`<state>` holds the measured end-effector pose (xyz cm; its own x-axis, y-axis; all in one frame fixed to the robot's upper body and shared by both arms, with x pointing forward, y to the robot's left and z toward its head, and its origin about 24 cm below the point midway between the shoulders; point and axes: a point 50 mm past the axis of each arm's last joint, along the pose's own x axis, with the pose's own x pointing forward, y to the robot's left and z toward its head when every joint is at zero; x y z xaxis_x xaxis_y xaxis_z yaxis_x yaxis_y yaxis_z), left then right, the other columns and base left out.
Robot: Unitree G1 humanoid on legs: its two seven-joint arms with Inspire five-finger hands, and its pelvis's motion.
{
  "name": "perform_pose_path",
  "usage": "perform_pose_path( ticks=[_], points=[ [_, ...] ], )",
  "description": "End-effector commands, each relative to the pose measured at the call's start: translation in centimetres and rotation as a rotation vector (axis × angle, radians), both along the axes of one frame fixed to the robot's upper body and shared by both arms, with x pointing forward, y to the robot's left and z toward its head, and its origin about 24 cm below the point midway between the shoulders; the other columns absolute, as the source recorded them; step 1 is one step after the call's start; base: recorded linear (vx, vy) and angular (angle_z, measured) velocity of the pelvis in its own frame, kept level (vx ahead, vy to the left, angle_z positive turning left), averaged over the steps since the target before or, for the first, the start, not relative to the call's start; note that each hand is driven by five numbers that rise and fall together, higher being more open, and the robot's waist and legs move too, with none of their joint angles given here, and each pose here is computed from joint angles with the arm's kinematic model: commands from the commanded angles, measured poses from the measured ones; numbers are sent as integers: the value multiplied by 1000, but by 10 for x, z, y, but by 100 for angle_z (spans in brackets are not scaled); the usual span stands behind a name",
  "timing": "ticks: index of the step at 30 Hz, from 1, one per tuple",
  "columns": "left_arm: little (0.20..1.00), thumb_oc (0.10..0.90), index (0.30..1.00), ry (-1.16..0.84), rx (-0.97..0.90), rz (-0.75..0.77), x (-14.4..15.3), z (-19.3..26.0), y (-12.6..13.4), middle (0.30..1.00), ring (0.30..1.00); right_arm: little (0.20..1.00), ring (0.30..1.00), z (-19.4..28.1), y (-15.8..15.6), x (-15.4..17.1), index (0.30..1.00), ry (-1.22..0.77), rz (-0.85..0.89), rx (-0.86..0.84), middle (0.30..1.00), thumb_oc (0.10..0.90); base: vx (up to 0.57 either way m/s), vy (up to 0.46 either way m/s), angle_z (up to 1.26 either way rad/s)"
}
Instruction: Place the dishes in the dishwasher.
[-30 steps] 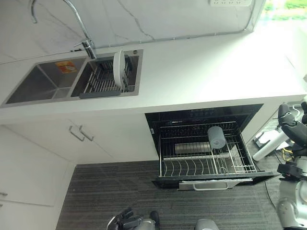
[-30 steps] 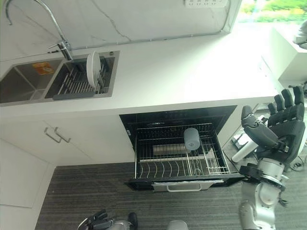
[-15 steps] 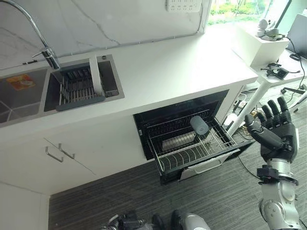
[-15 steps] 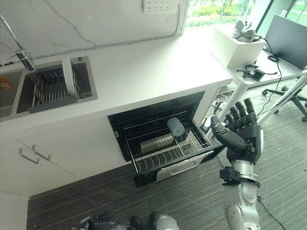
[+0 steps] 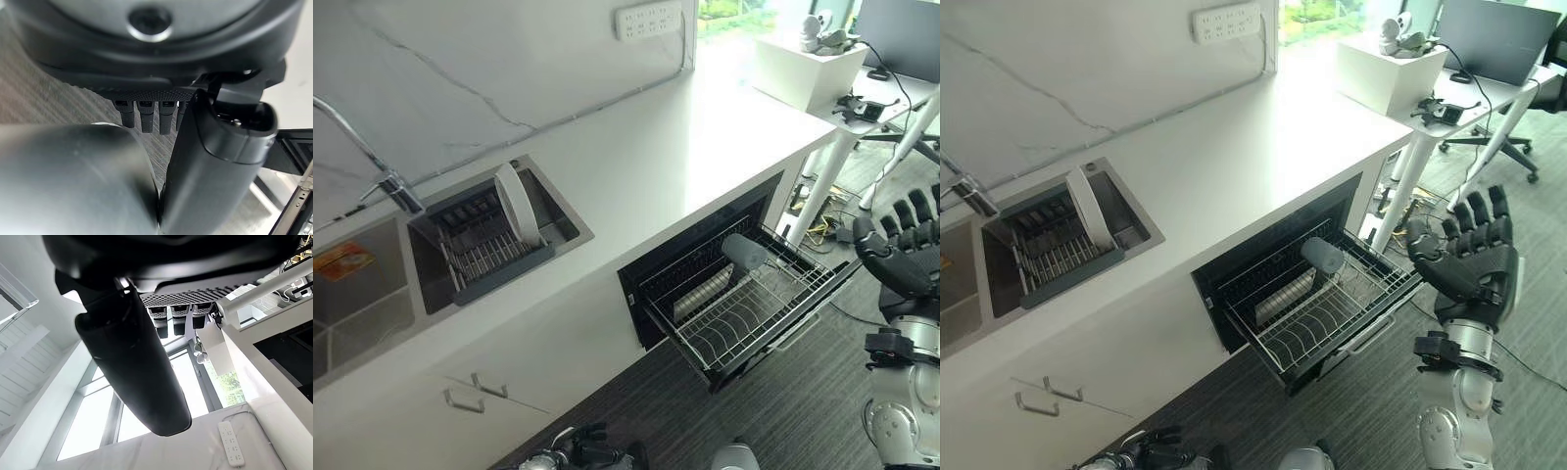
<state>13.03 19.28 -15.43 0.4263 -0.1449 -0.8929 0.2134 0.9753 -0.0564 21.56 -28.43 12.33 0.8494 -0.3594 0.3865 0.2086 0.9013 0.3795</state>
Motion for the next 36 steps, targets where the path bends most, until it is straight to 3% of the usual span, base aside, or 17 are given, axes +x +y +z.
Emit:
perform_pose_path(
  ticks=[1,5,20,30,36],
  points=[
    [900,800,900,35,-18,53,-18,-3,5,900,900,900,900,58,-2,15,900,-270,77,-106,900,800,12,141,-100],
    [900,800,900,23,4,77,-17,-4,3,900,900,900,900,51,12,26,900,-219,107,-74,900,800,-15,20,-132],
    [900,800,900,68,14,148,-54,-10,13,900,900,900,900,40,26,31,900,-174,163,-103,900,800,44,-63,24],
    [900,800,900,56,75,90,-51,-8,16,900,900,900,900,37,17,23,900,-154,112,-141,900,800,79,90,16],
    [900,800,900,67,114,130,-50,-8,21,900,900,900,900,35,38,28,900,-172,204,-118,900,800,64,125,2]
  ],
)
